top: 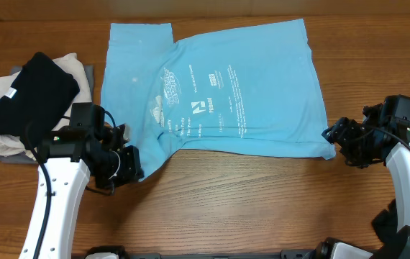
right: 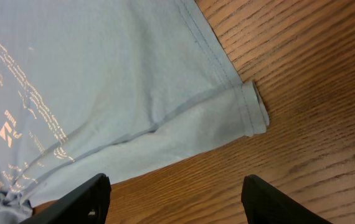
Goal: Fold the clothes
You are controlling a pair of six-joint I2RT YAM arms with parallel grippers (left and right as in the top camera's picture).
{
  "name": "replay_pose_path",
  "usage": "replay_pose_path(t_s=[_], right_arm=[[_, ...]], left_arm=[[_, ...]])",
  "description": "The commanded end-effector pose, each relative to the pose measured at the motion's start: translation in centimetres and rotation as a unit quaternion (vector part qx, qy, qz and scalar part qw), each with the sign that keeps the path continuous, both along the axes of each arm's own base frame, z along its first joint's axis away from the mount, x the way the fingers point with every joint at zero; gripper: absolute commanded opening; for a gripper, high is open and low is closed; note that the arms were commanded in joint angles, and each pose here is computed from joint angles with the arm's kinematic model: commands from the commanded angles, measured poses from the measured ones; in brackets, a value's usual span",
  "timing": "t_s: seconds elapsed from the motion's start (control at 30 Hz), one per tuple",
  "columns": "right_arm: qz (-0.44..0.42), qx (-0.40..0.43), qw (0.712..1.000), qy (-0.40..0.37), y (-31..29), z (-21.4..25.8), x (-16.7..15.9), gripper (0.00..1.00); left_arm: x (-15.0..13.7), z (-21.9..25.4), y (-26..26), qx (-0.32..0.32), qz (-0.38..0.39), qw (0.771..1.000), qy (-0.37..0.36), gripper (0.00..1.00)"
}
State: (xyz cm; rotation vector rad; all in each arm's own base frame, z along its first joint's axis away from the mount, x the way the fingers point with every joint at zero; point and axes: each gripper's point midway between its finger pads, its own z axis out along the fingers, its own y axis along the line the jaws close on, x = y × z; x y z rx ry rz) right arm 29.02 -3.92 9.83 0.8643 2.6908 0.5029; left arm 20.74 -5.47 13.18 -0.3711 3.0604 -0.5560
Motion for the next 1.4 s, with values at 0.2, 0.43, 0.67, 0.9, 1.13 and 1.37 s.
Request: replay_pose_path(t_s=[0.2, 0.43, 0.67, 0.9, 1.13, 1.37], right_arm=[[-0.001, -0.003, 1.0, -0.01, -0.1, 0.5, 0.2, 0.72], [-0.002, -0.006, 1.0, -0.009, -0.2, 0.5, 0.2, 0.75], [-0.002, -0.006, 1.0, -0.009, -0.2, 0.5, 0.2, 0.75], [-0.002, -0.006, 1.0, -0.009, -0.2, 0.5, 0.2, 0.75], [-0.002, -0.006, 1.0, -0.009, -0.2, 0.5, 0.2, 0.75], [-0.002, -0.006, 1.0, -0.01, -0.2, 0.5, 0.3, 0.75]], left_arm=[[-0.9, 0.0, 4.9, 0.139, 0.064, 0.988, 0.024, 0.05], [0.2, 2.4, 9.8, 0.245, 0.146, 0.958, -0.002, 0.09], [1.5, 3.2, 10.4, 0.251, 0.152, 0.956, -0.029, 0.16], [3.5, 3.0, 11.0, 0.268, 0.129, 0.953, -0.056, 0.18], [4.7, 2.9, 1.2, 0.041, -0.048, 0.992, -0.107, 0.34], [4.6, -1.5, -0.5, 0.13, -0.1, 0.982, -0.096, 0.49]])
